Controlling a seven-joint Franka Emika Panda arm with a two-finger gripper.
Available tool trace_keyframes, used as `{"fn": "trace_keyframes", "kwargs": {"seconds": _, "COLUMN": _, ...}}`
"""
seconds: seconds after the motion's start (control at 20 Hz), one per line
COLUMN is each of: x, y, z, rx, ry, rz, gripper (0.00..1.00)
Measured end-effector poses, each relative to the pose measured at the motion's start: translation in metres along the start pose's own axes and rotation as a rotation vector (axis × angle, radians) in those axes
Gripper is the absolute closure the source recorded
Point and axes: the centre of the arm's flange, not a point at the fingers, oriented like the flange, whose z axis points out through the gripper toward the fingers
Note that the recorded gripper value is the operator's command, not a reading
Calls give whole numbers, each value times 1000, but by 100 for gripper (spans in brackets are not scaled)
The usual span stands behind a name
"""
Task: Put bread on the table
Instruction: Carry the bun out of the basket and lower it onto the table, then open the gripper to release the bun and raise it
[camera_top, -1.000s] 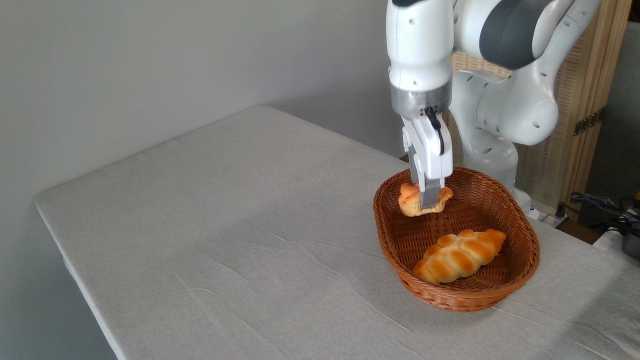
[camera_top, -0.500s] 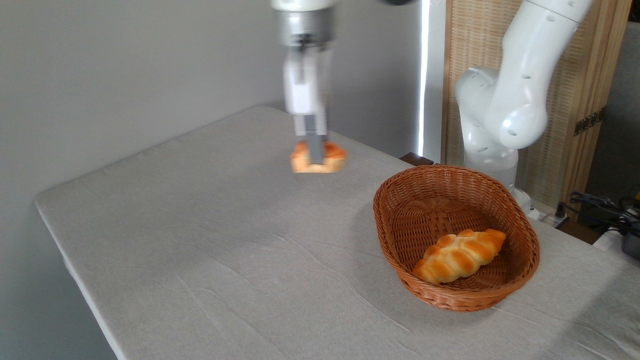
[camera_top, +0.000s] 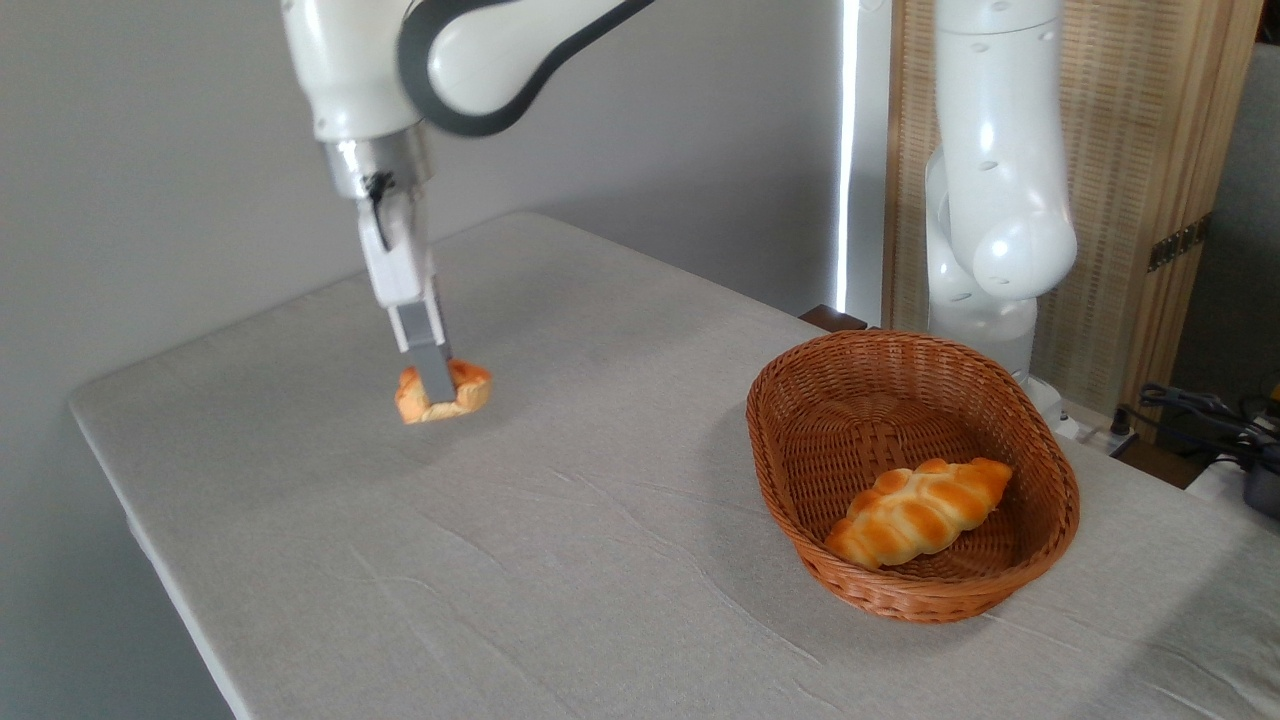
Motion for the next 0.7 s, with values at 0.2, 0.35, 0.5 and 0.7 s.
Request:
{"fn": "trace_keyframes", "kwargs": {"seconds": 0.2, "x": 33, "y": -8, "z": 32, "rx": -4, "ry": -45, "rz": 9, "gripper": 0}}
{"fn": "trace_keyframes", "kwargs": {"seconds": 0.35, "x": 32, "y": -13, "z": 28, "rx": 2, "ry": -41, "rz": 3, "gripper": 0}}
{"fn": "trace_keyframes", "kwargs": {"seconds": 0.5, "x": 30, "y": -15, "z": 25, "rx": 6, "ry": -38, "rz": -1, "gripper": 0}}
{"fn": "trace_keyframes", "kwargs": {"seconds": 0.7, "x": 26, "y": -19, "z": 18, "rx": 12, "ry": -31, "rz": -11, "gripper": 0}}
